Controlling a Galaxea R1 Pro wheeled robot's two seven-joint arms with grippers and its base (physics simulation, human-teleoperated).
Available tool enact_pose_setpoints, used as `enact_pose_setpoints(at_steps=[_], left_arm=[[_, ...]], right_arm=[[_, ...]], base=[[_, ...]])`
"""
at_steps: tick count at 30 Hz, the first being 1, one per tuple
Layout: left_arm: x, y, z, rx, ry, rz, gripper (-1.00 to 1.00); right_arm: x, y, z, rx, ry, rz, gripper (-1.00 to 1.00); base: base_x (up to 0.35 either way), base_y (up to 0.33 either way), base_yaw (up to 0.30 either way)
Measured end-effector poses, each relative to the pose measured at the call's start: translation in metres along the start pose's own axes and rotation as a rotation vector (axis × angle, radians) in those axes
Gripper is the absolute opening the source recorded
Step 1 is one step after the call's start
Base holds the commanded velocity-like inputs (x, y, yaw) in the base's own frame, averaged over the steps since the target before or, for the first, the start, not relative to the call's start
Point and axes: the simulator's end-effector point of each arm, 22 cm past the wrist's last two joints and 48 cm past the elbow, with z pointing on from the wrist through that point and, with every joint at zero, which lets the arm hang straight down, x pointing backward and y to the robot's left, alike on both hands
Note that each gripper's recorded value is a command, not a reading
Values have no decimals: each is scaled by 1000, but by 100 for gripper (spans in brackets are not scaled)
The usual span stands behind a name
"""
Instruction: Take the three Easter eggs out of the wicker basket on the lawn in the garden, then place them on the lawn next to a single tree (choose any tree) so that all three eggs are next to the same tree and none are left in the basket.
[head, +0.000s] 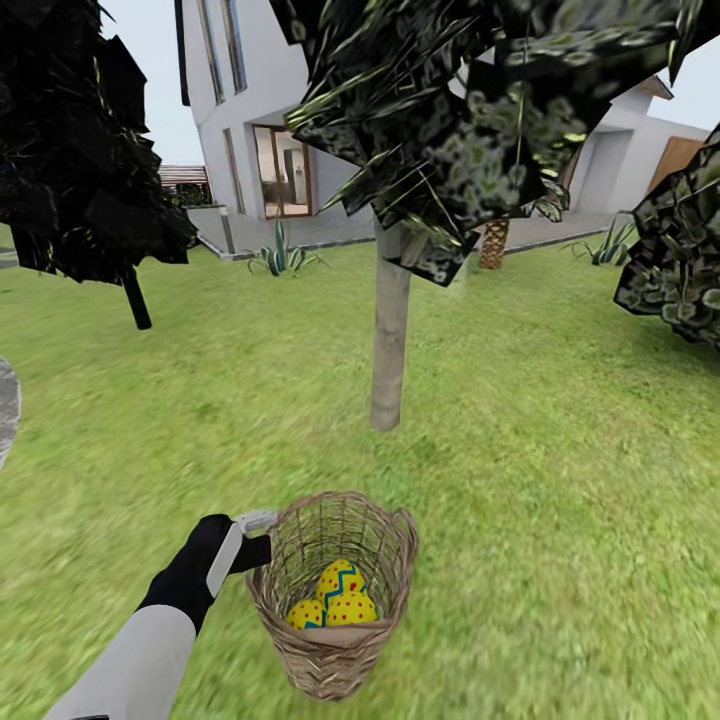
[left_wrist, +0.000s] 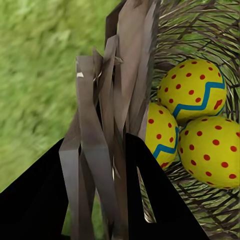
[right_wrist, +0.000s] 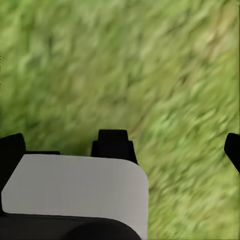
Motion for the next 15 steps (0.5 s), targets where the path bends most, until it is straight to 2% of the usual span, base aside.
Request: enact_pose_setpoints(at_steps=[12, 15], left_arm=[[0, 0, 0, 0, 1, 0, -100], [0, 0, 0, 0, 0, 0, -100]], right_arm=[[0, -1, 0, -1, -1, 0, 100], [-4, -8, 0, 4, -5, 11, 100]], base=[[318, 0, 0], [318, 0, 0]])
